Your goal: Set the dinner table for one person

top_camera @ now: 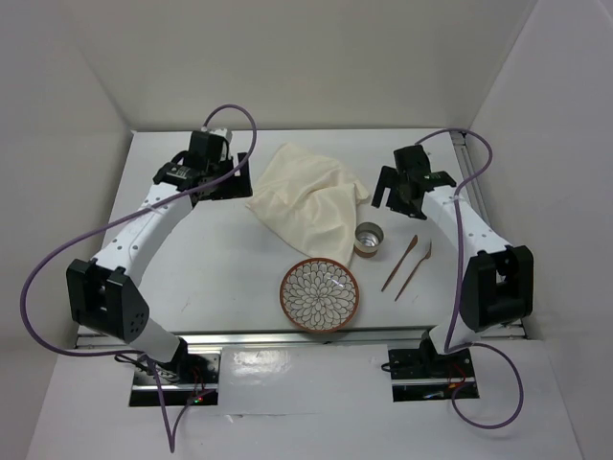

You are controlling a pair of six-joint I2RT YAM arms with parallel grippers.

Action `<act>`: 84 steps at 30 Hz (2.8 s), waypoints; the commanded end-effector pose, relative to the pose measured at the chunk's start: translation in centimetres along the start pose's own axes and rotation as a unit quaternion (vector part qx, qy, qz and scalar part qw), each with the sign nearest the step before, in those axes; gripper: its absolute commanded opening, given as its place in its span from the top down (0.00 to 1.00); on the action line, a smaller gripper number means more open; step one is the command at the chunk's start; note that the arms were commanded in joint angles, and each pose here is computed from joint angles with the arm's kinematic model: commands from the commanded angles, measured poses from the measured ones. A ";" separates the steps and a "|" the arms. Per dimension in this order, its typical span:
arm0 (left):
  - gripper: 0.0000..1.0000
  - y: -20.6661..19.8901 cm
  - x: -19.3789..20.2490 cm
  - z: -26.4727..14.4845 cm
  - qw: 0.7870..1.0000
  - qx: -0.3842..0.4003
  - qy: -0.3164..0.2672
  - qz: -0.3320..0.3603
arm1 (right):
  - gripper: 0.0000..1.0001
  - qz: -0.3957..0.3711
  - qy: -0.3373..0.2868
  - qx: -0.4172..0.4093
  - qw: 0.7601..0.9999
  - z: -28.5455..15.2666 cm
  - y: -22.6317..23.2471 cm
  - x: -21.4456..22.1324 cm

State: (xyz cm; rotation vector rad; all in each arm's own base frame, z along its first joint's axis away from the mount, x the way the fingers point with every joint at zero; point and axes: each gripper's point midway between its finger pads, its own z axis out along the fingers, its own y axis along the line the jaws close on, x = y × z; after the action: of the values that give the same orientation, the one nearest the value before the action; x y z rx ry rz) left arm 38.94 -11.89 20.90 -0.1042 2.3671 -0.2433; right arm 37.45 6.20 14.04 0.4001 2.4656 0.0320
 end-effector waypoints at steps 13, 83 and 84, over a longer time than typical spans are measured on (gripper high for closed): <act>0.08 2.3 -0.1 1.4 0.992 0.060 0.028 -0.111 | 0.00 -0.008 -0.013 -0.069 0.998 -1.9 2.5 0.2; 0.27 -8.5 -3.5 2.2 0.980 0.182 0.075 -0.035 | 0.00 -0.048 -0.017 -0.222 0.974 -7.2 6.3 3.9; 0.27 -8.5 -3.3 4.3 0.977 0.184 0.094 -0.047 | 0.00 -0.066 -0.013 -0.237 0.969 -7.7 7.8 4.5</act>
State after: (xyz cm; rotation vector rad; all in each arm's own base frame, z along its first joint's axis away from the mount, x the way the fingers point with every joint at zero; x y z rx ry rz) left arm 42.05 -19.75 24.18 -0.0076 2.4274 -0.7162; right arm 31.94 11.85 16.27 0.2192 2.4259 0.4206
